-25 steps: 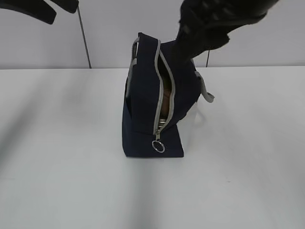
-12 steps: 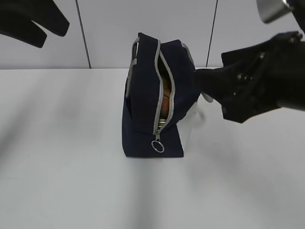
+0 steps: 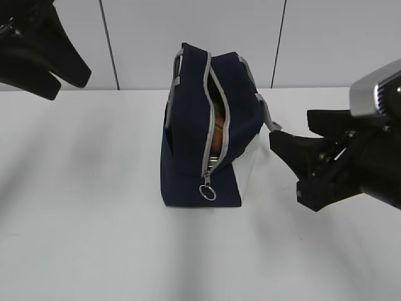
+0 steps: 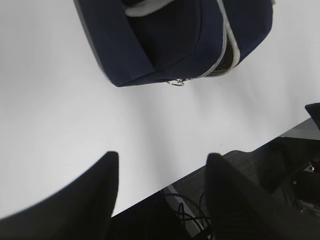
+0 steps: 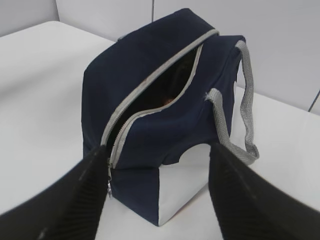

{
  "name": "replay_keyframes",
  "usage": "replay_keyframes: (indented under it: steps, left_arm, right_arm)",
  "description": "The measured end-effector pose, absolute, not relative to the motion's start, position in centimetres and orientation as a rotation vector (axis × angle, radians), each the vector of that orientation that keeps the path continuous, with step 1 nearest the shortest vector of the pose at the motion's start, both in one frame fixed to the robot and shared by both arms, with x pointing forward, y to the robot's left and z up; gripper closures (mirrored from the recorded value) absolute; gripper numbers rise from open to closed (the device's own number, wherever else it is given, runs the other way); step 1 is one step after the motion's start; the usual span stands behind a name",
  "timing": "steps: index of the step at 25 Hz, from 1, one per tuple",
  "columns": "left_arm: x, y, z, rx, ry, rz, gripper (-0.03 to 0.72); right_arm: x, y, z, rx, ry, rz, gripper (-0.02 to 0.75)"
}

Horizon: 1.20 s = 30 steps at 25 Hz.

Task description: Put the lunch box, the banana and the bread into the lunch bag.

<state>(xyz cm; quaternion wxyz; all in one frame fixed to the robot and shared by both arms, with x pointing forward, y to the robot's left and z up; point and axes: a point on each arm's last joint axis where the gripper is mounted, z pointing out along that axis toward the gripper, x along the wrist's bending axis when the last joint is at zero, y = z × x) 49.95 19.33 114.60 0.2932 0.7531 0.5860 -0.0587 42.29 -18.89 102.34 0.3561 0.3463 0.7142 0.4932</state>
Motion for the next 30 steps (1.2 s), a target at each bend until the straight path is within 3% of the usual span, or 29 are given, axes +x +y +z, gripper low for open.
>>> replay_keyframes:
  steps: [9,15,30]
  left_arm:
    - [50.1,19.4,110.5,1.980,1.640,-0.175,0.304]
    - [50.2,19.4,110.2,1.972,1.632,-0.167,0.309]
    - [50.2,19.4,110.2,1.977,1.624,-0.165,0.310]
  right_arm:
    - [44.4,-17.1,97.2,0.900,2.038,1.146,0.267]
    - [45.3,-15.1,92.4,0.878,2.185,1.204,0.303]
    - [48.7,-12.4,89.5,0.863,2.203,1.264,0.468]
